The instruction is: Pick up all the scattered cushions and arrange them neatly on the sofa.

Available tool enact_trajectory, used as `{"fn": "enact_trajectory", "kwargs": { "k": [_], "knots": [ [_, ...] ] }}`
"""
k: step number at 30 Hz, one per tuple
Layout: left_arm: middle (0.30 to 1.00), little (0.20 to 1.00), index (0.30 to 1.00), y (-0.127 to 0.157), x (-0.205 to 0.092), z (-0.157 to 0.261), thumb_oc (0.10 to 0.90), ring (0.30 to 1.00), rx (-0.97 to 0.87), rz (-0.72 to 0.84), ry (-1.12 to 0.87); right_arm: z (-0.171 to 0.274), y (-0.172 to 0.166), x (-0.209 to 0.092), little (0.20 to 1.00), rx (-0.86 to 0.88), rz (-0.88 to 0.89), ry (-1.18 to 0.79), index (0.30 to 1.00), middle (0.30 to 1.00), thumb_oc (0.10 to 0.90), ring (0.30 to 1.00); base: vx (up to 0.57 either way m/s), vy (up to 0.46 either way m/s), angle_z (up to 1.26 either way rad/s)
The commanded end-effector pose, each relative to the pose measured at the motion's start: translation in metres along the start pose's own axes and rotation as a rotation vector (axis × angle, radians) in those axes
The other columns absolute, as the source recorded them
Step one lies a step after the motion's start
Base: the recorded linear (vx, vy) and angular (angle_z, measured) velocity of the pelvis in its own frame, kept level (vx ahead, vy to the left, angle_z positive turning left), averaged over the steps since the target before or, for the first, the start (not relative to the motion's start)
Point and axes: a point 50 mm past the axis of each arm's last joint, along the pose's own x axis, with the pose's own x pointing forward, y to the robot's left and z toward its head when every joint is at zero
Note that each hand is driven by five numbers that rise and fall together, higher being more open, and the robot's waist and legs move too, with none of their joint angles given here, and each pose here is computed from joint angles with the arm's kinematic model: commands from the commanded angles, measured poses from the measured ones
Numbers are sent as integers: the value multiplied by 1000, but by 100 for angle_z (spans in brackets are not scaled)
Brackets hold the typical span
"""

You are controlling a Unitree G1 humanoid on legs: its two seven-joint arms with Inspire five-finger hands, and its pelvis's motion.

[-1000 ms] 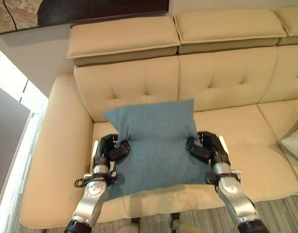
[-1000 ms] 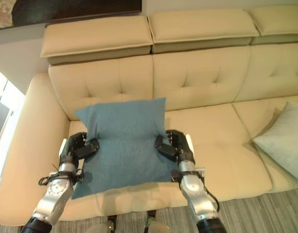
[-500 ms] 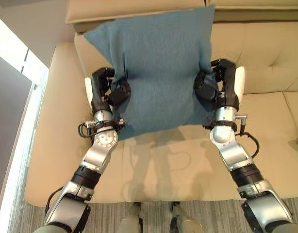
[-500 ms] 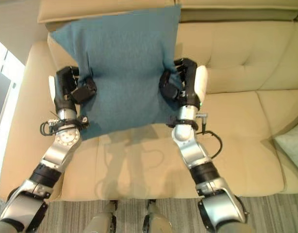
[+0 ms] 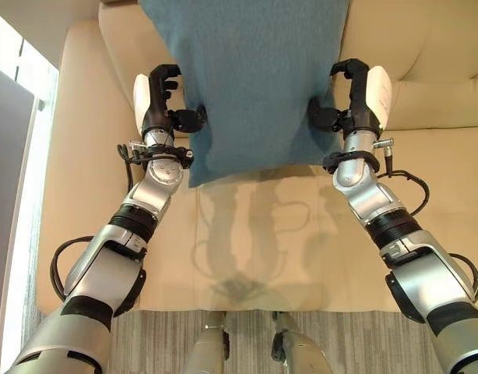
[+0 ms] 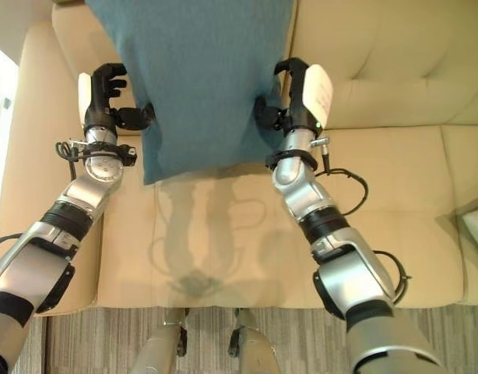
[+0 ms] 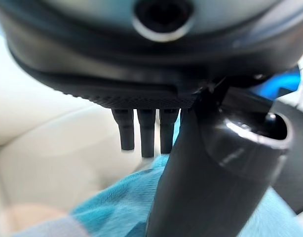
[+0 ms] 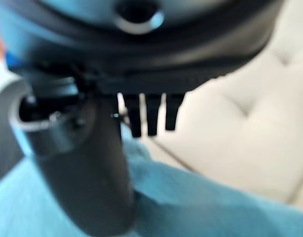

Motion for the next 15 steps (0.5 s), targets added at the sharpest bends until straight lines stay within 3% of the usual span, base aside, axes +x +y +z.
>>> {"fn": "enact_trajectory", "kwargs": {
  "k": [1, 8, 10, 13, 15],
  "knots": [
    [900, 900, 900, 15, 19, 67, 800, 900, -63, 23, -264, 85, -10, 19, 900, 132, -16, -306, 900, 900, 800, 900, -3, -1, 22],
    [900, 900, 900, -2, -14, -7, 800, 900, -54, -44, -57, 45, 22, -14, 900, 114, 141, -222, 900, 900, 800, 900, -9, -2, -7],
    [900, 900, 900, 0, -28, -35, 800, 900, -52, -53, 23, 26, 25, -26, 900, 103, 175, -182, 900, 900, 800, 900, -26, -4, 22],
    [900, 900, 900, 2, -34, -45, 800, 900, -50, -54, 54, 19, 25, -30, 900, 111, 181, -161, 900, 900, 800, 900, -16, 2, -6],
    [900, 900, 900, 16, -45, -68, 800, 900, -53, -27, 118, -2, 17, -40, 900, 116, 179, -116, 900, 900, 800, 900, 0, 0, 0]
  ]
}}
